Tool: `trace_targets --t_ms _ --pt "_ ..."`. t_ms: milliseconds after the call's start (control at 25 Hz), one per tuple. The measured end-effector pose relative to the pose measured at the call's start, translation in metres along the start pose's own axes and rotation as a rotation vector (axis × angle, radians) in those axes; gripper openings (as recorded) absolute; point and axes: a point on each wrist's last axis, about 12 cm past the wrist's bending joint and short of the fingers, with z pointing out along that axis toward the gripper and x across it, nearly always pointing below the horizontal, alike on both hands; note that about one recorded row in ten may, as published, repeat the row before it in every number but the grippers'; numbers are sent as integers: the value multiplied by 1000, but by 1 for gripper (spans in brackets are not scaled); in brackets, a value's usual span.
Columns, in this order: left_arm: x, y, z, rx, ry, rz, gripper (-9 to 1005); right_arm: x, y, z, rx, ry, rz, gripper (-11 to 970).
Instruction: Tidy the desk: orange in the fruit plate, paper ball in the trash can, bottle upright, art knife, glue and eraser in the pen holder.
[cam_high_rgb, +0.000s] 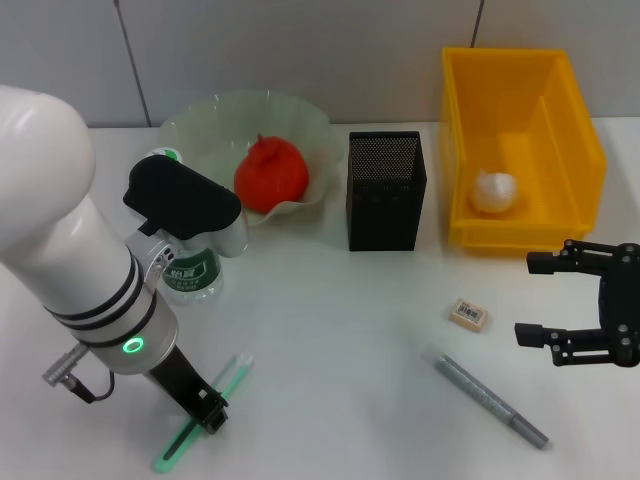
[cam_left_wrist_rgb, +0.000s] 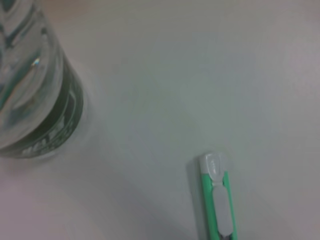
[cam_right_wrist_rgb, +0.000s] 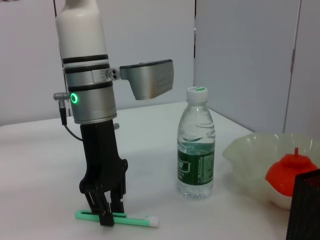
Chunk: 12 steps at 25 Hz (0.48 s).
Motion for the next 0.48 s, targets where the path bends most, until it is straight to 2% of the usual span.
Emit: trace_targets --t_ms 240,400,480 --pt "-2 -2 1 -9 7 18 369 0 0 0 2 0 2 833" --pt "-2 -2 1 -15 9 23 210 1 -1 0 4 1 2 833" --pt "-2 -2 0 -21 9 25 202 1 -1 0 8 2 2 833"
